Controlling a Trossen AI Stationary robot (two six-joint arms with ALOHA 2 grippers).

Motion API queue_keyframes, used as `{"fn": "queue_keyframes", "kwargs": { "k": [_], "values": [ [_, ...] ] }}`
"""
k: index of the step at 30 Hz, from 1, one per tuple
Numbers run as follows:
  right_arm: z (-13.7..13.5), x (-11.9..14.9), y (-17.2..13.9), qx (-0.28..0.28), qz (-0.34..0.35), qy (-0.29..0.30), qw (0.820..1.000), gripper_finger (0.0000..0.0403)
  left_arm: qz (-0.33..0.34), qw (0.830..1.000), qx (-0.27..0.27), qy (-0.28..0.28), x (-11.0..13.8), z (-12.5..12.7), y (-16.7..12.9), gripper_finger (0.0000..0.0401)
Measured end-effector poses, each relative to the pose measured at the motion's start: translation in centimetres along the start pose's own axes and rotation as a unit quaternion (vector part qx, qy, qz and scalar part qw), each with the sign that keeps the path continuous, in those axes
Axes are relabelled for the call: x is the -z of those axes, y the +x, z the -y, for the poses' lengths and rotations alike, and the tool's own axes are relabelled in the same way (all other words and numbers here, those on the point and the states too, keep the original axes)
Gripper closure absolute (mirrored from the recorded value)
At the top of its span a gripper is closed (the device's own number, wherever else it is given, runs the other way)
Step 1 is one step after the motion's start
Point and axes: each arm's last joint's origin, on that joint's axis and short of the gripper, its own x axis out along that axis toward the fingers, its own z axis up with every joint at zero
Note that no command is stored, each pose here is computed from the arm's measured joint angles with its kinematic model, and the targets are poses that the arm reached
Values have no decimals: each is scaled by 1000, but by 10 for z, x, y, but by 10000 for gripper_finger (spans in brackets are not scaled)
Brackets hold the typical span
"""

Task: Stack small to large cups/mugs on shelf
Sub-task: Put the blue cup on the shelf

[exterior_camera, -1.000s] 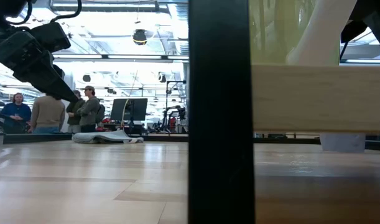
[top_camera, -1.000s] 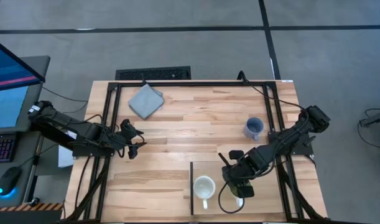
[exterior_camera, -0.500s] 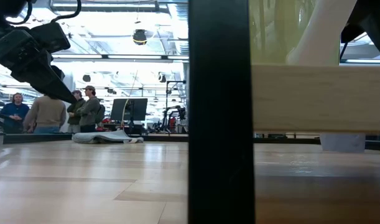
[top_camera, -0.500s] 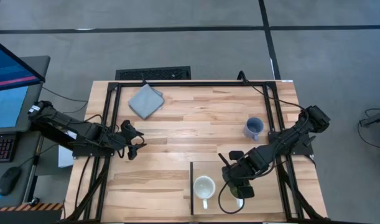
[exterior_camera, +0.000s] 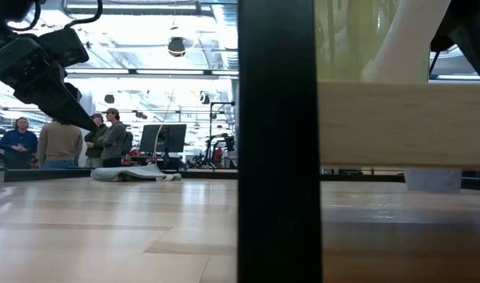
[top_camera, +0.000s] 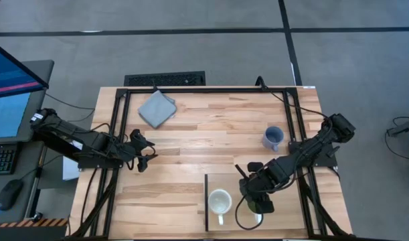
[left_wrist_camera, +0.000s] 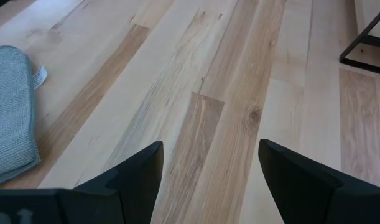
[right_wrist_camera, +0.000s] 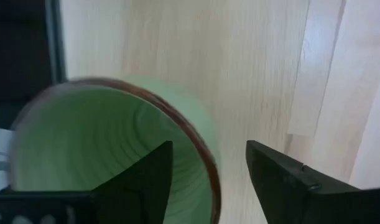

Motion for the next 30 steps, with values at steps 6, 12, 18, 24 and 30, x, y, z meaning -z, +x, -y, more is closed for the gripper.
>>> {"fn": "queue_keyframes", "kwargs": {
  "k": [6, 12, 18, 24, 30],
  "values": [
    [-5, -6, -18, -7, 11, -1, 1000, 173, 0, 1000, 0, 0, 0, 0, 0, 147],
    [-7, -7, -34, -5, 6, -1, 1000, 173, 0, 1000, 0, 0, 0, 0, 0, 147],
    [-8, -5, -46, 3, -8, -11, 1000, 173, 0, 1000, 0, 0, 0, 0, 0, 147],
    [-3, 4, -65, 56, 3, -28, 998, 173, 0, 1000, 0, 0, 0, 0, 0, 147],
    [7, 27, -99, 93, 46, -42, 994, 173, -1, 1000, 2, 0, 0, 0, 0, 147]
  ]
}}
